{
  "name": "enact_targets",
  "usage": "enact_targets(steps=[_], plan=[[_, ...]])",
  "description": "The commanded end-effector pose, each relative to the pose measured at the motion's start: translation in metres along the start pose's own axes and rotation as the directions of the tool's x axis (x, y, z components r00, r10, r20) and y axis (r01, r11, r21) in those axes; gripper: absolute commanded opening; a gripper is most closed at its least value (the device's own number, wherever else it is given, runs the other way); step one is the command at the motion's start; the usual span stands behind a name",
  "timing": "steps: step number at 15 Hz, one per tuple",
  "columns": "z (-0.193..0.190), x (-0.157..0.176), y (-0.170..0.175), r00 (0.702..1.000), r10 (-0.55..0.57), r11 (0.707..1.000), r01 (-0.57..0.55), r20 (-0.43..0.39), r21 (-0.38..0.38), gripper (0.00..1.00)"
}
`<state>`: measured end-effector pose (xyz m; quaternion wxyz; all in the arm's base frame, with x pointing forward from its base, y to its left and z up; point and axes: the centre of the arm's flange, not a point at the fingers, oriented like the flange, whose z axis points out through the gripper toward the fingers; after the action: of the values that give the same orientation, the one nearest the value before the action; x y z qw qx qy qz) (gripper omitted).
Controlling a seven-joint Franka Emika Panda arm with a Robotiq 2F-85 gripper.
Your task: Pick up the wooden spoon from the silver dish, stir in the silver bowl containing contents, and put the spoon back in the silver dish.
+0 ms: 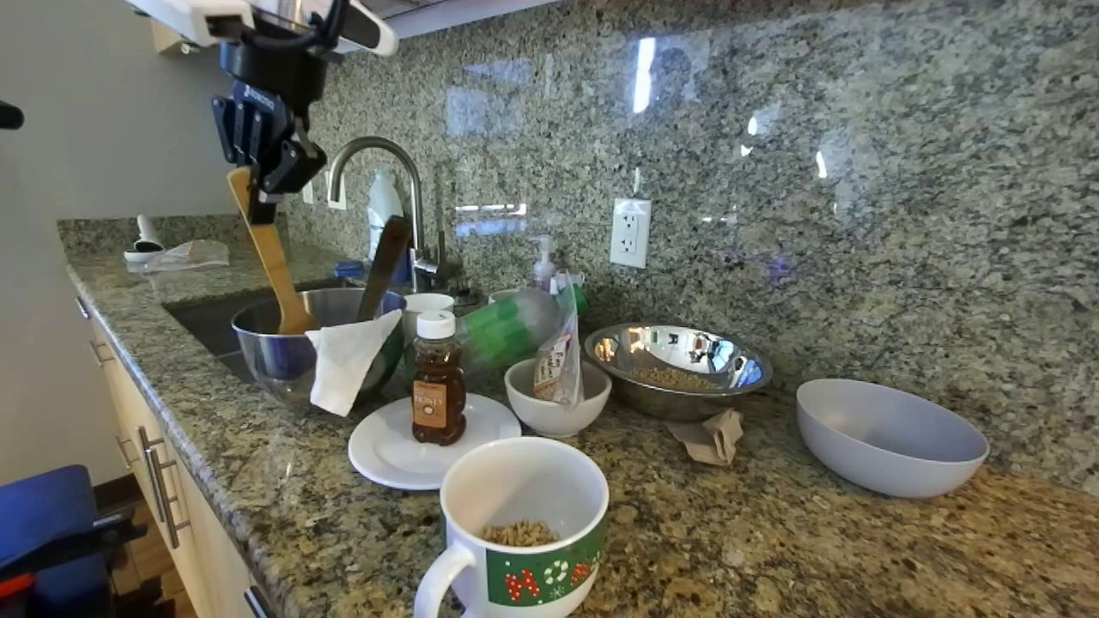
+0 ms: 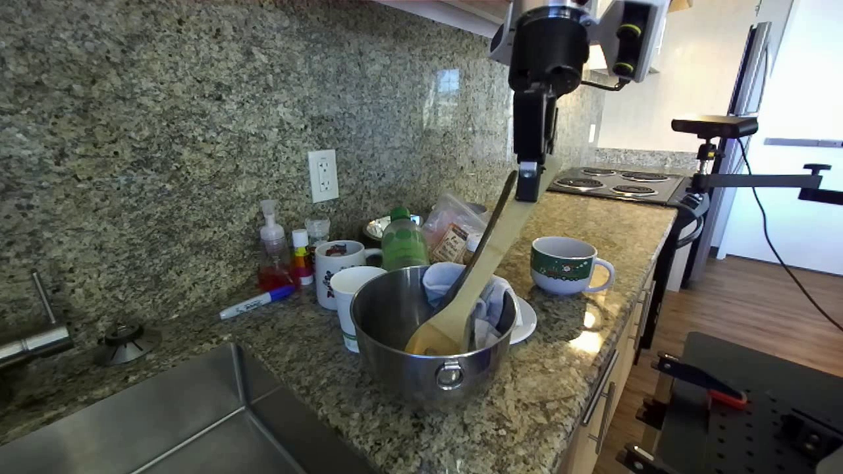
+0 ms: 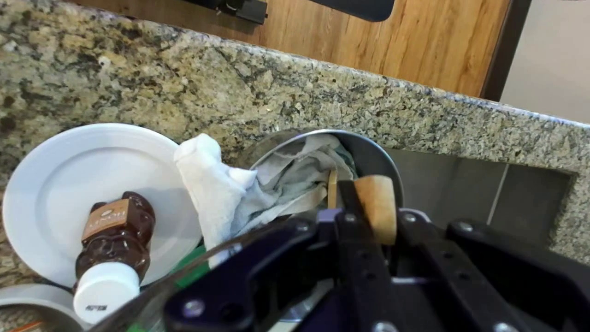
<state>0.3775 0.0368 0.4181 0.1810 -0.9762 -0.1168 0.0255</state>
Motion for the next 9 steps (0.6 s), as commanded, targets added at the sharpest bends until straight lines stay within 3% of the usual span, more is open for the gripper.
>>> enact_targets(steps=[1, 3, 9], plan=[[0.0127, 0.0126, 0.0029, 1.000, -0.019, 1.000, 0.019, -0.011, -0.001, 0.05], [0.0150, 0.0143, 0.0051, 1.000, -0.016, 1.000, 0.016, -0.016, -0.011, 0.36], [0.0184, 0.0194, 0.0092, 1.000, -0.003, 1.000, 0.003, -0.027, -0.026, 0.80]])
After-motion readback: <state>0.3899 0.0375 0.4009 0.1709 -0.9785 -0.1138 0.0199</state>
